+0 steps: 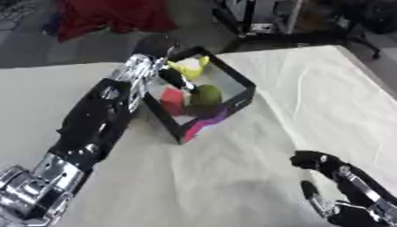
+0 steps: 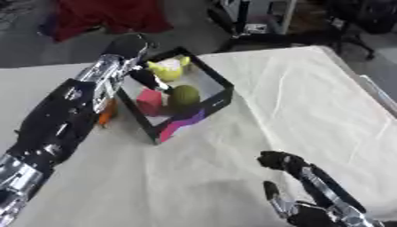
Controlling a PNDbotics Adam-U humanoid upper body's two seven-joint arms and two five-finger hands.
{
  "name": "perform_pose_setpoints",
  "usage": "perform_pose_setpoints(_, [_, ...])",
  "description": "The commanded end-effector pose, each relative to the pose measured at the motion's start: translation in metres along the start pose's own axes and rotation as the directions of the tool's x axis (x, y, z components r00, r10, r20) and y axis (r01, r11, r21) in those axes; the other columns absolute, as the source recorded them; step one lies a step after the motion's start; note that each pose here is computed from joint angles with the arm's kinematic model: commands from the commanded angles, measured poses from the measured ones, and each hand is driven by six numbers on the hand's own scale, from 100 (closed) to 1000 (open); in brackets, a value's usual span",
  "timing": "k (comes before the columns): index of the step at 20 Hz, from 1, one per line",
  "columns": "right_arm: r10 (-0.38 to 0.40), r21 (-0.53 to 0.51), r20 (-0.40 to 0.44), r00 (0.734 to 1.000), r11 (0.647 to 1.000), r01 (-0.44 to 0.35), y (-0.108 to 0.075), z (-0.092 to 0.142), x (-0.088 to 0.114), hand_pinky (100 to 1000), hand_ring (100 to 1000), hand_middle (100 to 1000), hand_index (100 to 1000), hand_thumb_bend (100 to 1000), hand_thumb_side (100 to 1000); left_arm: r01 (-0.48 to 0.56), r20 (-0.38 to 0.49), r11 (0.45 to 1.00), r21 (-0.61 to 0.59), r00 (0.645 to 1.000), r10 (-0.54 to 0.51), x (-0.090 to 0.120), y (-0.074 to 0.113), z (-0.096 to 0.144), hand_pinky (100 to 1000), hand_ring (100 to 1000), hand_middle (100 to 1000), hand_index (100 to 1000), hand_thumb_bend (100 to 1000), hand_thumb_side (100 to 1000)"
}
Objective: Pick up objects on the table and place them in the box.
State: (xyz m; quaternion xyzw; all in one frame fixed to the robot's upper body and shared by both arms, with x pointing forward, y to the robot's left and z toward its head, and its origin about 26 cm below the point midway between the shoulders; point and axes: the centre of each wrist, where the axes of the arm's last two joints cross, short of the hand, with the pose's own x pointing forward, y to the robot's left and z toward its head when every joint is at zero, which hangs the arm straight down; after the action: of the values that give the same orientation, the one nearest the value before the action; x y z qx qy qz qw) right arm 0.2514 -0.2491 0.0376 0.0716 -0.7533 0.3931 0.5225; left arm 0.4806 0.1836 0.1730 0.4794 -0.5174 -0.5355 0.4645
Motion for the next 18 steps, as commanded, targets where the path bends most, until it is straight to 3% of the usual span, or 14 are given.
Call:
perform_pose_setpoints(1, [0.016, -0.006, 0.002, 1.0, 1.0, -0.016, -0.005, 0.0, 0.002, 873, 828, 790, 891, 100, 342, -0.029, -0.024, 0.994, 0.108, 0.999, 0.032, -0.027, 0.049, 0.005, 753, 718, 780, 876, 1000, 621])
perform_pose_setpoints(6, [0.019, -0.011, -0.004, 1.0, 1.0, -0.019, -0.005, 0.002, 0.001, 873, 828, 790, 890, 100, 341, -0.066, -0.048, 0.987, 0.147, 0.996, 0.074, -0.064, 0.082, 0.022, 746, 706, 773, 871, 1000, 601])
perform_pose_setpoints(9, [0.022, -0.013, -0.008, 1.0, 1.0, -0.022, -0.006, 0.002, 0.001, 872, 828, 790, 890, 100, 343, -0.063, -0.05, 0.992, 0.105, 0.996, 0.068, -0.088, 0.093, 0.035, 745, 676, 734, 850, 1000, 573])
perform_pose_setpoints(14, [0.026, -0.013, -0.01, 1.0, 1.0, -0.026, -0.007, 0.002, 0.001, 872, 828, 790, 890, 100, 341, -0.066, -0.026, 0.99, -0.128, 0.998, 0.063, -0.122, 0.088, 0.056, 760, 678, 723, 837, 1000, 416])
perform_pose_setpoints(16, [0.028, -0.013, -0.009, 1.0, 1.0, -0.028, -0.007, 0.002, 0.001, 872, 828, 790, 890, 100, 341, -0.076, -0.021, 0.97, -0.232, 0.997, 0.073, -0.129, 0.082, 0.06, 764, 682, 723, 838, 943, 365])
perform_pose_setpoints(17, [0.029, -0.013, -0.009, 1.0, 1.0, -0.029, -0.007, 0.003, 0.001, 872, 828, 790, 890, 100, 341, -0.078, -0.022, 0.954, -0.291, 0.997, 0.075, -0.132, 0.078, 0.062, 765, 684, 721, 834, 869, 374])
perform_pose_setpoints(18, [0.029, -0.013, -0.009, 1.0, 0.999, -0.029, -0.007, 0.003, 0.001, 872, 828, 790, 890, 100, 341, -0.077, -0.024, 0.935, -0.346, 0.997, 0.073, -0.133, 0.073, 0.062, 764, 684, 721, 834, 861, 369])
